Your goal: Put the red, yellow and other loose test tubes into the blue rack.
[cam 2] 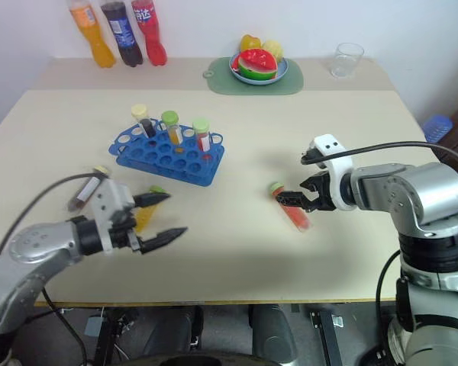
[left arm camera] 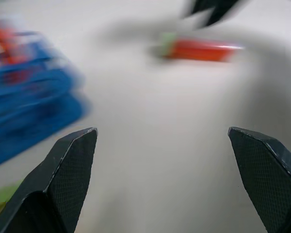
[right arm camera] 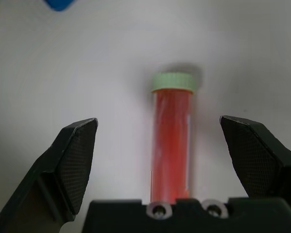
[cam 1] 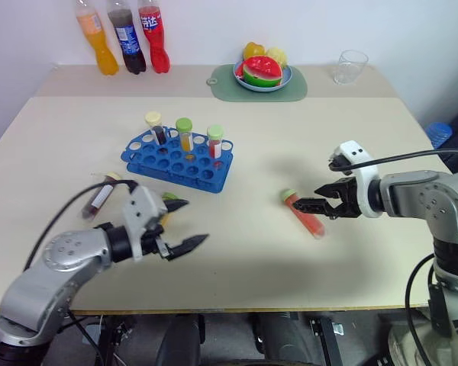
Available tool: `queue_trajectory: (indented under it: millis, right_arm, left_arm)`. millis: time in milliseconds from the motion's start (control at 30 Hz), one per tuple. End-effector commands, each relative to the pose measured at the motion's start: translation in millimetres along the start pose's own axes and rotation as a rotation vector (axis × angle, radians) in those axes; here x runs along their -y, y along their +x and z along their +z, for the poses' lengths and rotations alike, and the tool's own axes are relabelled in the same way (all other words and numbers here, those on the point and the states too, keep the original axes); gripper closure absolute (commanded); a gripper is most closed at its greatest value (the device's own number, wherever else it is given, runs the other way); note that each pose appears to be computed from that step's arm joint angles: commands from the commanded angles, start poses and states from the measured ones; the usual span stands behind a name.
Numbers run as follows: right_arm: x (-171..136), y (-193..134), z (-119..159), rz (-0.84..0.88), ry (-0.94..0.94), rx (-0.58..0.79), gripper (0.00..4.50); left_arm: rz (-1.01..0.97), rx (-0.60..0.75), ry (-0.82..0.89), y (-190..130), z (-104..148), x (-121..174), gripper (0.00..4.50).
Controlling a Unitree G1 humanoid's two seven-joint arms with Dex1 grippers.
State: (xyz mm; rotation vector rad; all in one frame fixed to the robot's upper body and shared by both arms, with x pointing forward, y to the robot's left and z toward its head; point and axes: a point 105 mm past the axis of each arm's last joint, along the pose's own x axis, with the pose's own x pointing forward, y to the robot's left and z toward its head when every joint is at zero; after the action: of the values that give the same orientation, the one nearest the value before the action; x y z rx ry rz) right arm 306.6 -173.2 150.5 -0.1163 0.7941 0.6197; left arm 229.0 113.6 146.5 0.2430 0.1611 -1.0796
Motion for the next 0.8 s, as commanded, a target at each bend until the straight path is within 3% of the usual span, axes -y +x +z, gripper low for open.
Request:
queue_trajectory:
  millis: [33, 167, 200, 267, 433, 467, 567, 667, 800]
  right_arm:
    - [0, 8, 4, -0.009, 0.007, -0.037, 0.04]
    - [0, 18, 3, -0.007, 0.013, -0.099, 0.04]
    - [0, 20, 3, -0.007, 0.02, -0.117, 0.27]
    - [2, 22, 4, -0.007, 0.031, -0.137, 0.91]
    - [-1, 23, 10, 0.017, 0.029, -0.165, 3.45]
    - [-3, 23, 10, 0.024, 0.025, -0.17, 3.77]
    - [-10, 19, 13, 0.061, 0.0, -0.155, 3.81]
    - [-31, 8, 38, 0.12, -0.239, 0.085, 3.81]
    - [-58, -3, 68, 0.202, -0.415, 0.43, 3.81]
  left_arm:
    - [-0.098, 0.006, 0.055, 6, 4, 24, 0.05]
    - [-0.114, -0.007, 0.06, 6, 1, 31, 0.05]
    - [-0.115, -0.007, 0.057, 6, 0, 32, 0.02]
    - [-0.116, -0.007, 0.055, 5, 0, 34, 0.0]
    - [-0.109, -0.009, 0.053, 5, -3, 36, 0.0]
    - [-0.105, -0.008, 0.051, 5, -3, 36, 0.0]
    - [-0.09, -0.003, 0.045, 4, -3, 35, 0.0]
    - [-0.023, 0.007, 0.018, -1, -5, 25, 0.0]
    - [0.131, 0.048, -0.031, -10, -8, 1, 0.0]
